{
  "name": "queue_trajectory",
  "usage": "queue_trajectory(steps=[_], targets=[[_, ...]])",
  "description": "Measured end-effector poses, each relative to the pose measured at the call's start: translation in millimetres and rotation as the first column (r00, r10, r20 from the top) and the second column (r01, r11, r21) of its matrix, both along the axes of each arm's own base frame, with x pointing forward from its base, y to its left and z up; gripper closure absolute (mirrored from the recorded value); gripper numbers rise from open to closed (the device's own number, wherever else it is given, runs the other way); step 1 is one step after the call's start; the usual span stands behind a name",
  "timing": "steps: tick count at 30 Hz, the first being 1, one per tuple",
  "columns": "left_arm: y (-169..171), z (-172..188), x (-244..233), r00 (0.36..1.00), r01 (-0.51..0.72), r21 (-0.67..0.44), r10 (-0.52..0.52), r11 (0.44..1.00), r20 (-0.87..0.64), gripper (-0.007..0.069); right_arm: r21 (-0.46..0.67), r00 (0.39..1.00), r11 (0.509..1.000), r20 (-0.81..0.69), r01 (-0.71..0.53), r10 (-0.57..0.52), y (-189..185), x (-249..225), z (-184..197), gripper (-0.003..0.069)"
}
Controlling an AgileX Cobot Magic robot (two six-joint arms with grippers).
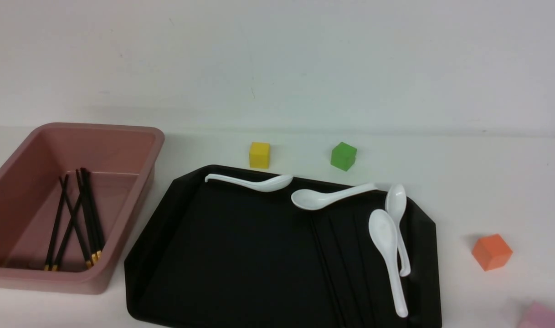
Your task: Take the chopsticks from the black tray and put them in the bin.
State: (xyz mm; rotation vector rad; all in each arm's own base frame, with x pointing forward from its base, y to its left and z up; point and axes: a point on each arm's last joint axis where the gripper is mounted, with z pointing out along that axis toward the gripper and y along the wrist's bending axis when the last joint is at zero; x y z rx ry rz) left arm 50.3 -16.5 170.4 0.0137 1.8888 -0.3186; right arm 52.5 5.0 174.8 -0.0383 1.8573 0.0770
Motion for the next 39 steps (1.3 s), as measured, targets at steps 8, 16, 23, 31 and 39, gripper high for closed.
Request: queue_trajectory(steps=[8, 16, 23, 31, 39], targets=[[2.5, 1.4, 1.0, 0.999, -0.009, 0.063, 0.007, 0.998, 0.032, 0.0634, 0.001, 1.0, 1.0, 0.0, 0.0, 0.0, 0.0, 0.0, 0.0, 0.0419], [2.5, 1.4, 1.0, 0.999, -0.009, 0.064, 0.007, 0.998, 0.032, 0.0626, 0.001, 1.0, 1.0, 0.0, 0.0, 0.0, 0.0, 0.0, 0.0, 0.0419], [2.2, 0.1, 0.6, 1.0, -0.028, -0.011, 0.028, 1.0, -0.001, 0.0618, 0.001, 1.0, 1.0, 0.0, 0.0, 0.0, 0.0, 0.0, 0.0, 0.0419], [2.2, 0.0, 0.5, 0.998, -0.052, -0.083, 0.051, 0.995, -0.021, 0.0609, 0.001, 1.0, 1.0, 0.0, 0.0, 0.0, 0.0, 0.0, 0.0, 0.0419], [2.1, -0.5, 0.4, 0.998, -0.051, -0.082, 0.049, 0.995, -0.026, 0.0603, 0.001, 1.0, 1.0, 0.0, 0.0, 0.0, 0.0, 0.0, 0.0, 0.0419]])
